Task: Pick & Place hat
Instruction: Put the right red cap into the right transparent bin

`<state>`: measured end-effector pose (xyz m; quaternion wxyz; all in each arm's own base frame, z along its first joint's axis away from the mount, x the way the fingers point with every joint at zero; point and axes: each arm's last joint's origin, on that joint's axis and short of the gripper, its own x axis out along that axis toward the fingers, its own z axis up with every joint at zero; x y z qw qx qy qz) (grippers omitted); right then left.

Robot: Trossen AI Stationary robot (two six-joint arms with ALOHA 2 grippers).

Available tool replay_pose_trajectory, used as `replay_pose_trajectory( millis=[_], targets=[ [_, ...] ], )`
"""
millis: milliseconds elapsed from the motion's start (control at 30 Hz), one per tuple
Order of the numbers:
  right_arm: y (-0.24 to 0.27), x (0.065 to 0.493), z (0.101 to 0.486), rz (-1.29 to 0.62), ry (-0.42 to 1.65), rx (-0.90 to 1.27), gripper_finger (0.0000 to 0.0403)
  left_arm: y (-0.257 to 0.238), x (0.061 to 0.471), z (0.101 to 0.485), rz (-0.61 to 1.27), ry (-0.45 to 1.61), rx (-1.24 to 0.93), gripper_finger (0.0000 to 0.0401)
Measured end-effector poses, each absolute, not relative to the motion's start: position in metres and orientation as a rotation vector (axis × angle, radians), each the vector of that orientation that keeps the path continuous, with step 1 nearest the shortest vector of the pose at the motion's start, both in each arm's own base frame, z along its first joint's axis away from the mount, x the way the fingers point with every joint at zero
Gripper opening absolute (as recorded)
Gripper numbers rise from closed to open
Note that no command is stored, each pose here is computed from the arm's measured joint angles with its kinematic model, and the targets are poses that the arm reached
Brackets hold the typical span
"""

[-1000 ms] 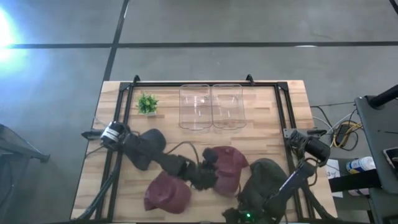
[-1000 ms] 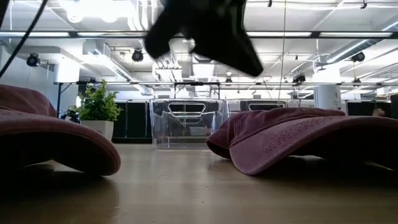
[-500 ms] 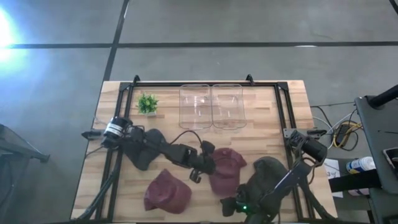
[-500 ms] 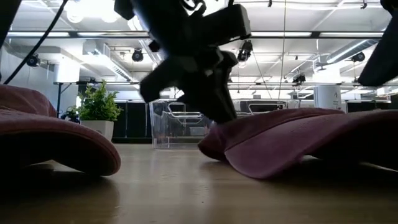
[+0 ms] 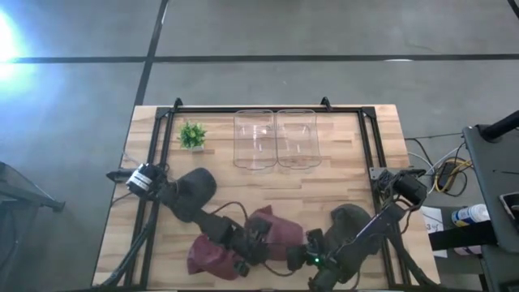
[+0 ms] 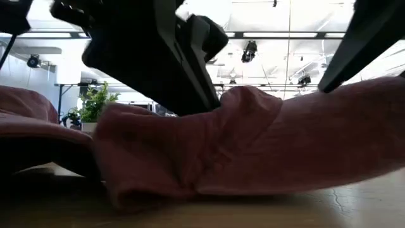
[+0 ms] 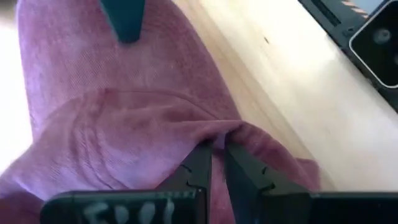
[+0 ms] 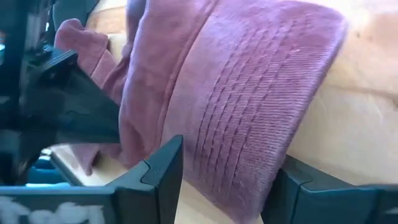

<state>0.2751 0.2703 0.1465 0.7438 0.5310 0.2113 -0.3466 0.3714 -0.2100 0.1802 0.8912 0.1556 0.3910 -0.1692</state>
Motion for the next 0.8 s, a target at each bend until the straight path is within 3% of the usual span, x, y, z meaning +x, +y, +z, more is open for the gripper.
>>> replay_pose_trajectory(
  millis=[167, 367, 433, 633, 800],
  targets=[
    [0.27, 0.275, 0.148, -0.725, 0.497, 1.078, 0.014, -0.205, 0.371, 0.178, -0.259, 0.841, 0.302, 0.0039],
    [0.272, 0.27, 0.168, -0.598, 0.549, 0.879, 0.0026, -0.205, 0.365, 0.201, -0.255, 0.815, 0.284, 0.0039],
    [0.269, 0.27, 0.179, -0.545, 0.576, 0.772, 0.0018, -0.203, 0.361, 0.218, -0.256, 0.81, 0.277, 0.0039],
    [0.247, 0.274, 0.227, -0.348, 0.719, 0.25, 0.0014, -0.184, 0.328, 0.294, -0.11, 0.745, 0.206, 0.0039],
    [0.231, 0.275, 0.263, -0.242, 0.868, -0.388, 0.0014, -0.163, 0.281, 0.36, 0.102, 0.54, 0.007, 0.0039]
  ],
)
